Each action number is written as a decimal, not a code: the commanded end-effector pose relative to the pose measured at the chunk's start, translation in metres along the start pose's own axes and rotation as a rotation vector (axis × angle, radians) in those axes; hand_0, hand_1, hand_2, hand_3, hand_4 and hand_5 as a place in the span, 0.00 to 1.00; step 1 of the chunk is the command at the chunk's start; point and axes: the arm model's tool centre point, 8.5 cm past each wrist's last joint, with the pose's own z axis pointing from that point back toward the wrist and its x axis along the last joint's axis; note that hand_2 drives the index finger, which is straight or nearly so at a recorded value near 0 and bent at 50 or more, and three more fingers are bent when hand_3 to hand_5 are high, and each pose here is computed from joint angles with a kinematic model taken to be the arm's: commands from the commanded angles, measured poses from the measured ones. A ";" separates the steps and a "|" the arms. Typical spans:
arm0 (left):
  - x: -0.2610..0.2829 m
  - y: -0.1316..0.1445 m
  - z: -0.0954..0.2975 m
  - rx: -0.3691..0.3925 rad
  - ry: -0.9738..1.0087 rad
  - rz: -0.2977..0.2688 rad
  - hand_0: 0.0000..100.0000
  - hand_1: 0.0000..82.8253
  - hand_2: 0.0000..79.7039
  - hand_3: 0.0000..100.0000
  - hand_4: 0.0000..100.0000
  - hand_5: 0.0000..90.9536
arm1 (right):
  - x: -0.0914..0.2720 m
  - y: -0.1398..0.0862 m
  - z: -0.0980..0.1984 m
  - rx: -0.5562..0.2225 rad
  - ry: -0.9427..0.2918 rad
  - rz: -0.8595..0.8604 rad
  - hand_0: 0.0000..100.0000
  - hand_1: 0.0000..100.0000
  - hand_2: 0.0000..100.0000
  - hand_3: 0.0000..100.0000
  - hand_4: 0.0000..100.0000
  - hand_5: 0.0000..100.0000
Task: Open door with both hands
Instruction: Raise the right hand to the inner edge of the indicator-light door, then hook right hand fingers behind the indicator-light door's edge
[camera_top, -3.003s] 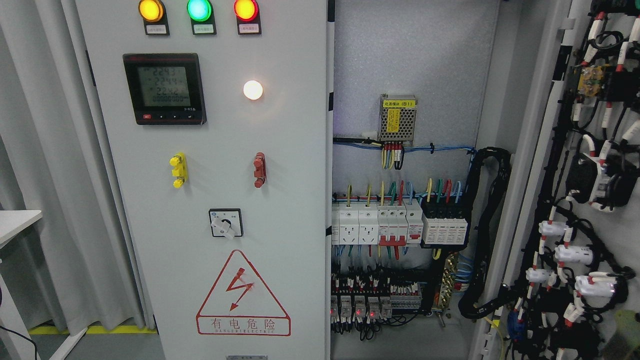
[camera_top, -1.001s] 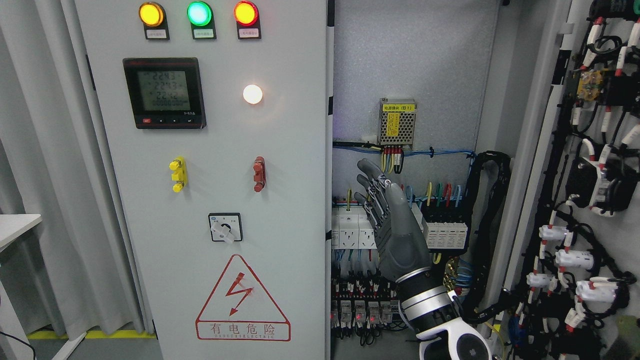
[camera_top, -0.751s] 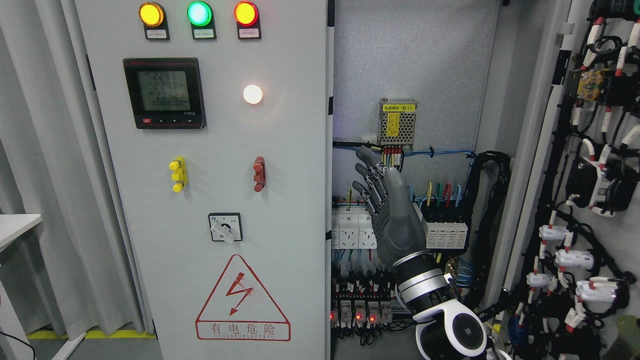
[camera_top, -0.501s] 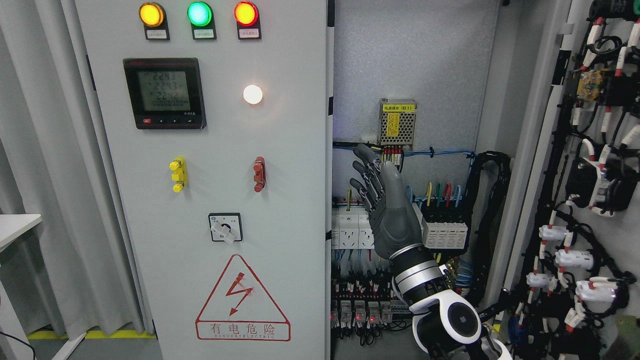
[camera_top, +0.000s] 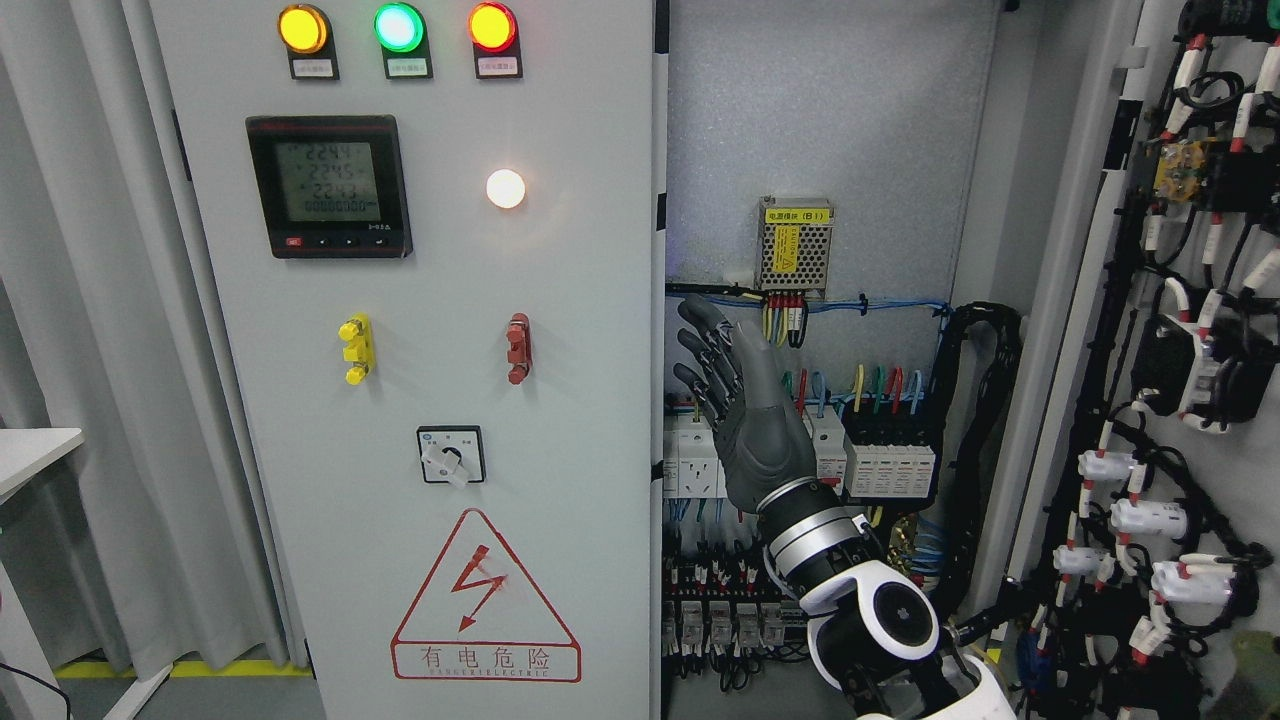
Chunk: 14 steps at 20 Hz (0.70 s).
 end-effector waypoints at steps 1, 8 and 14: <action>0.008 0.016 0.003 0.025 -0.011 0.000 0.30 0.00 0.03 0.03 0.04 0.00 | -0.008 0.002 -0.008 0.022 0.037 -0.038 0.22 0.00 0.00 0.00 0.00 0.00; 0.007 0.011 0.002 0.017 -0.011 0.000 0.29 0.00 0.03 0.03 0.04 0.00 | 0.003 0.002 -0.019 0.030 0.025 -0.037 0.22 0.00 0.00 0.00 0.00 0.00; 0.012 0.010 0.002 0.015 -0.020 -0.003 0.29 0.00 0.03 0.03 0.04 0.00 | 0.001 0.003 -0.023 0.040 0.058 -0.067 0.22 0.00 0.00 0.00 0.00 0.00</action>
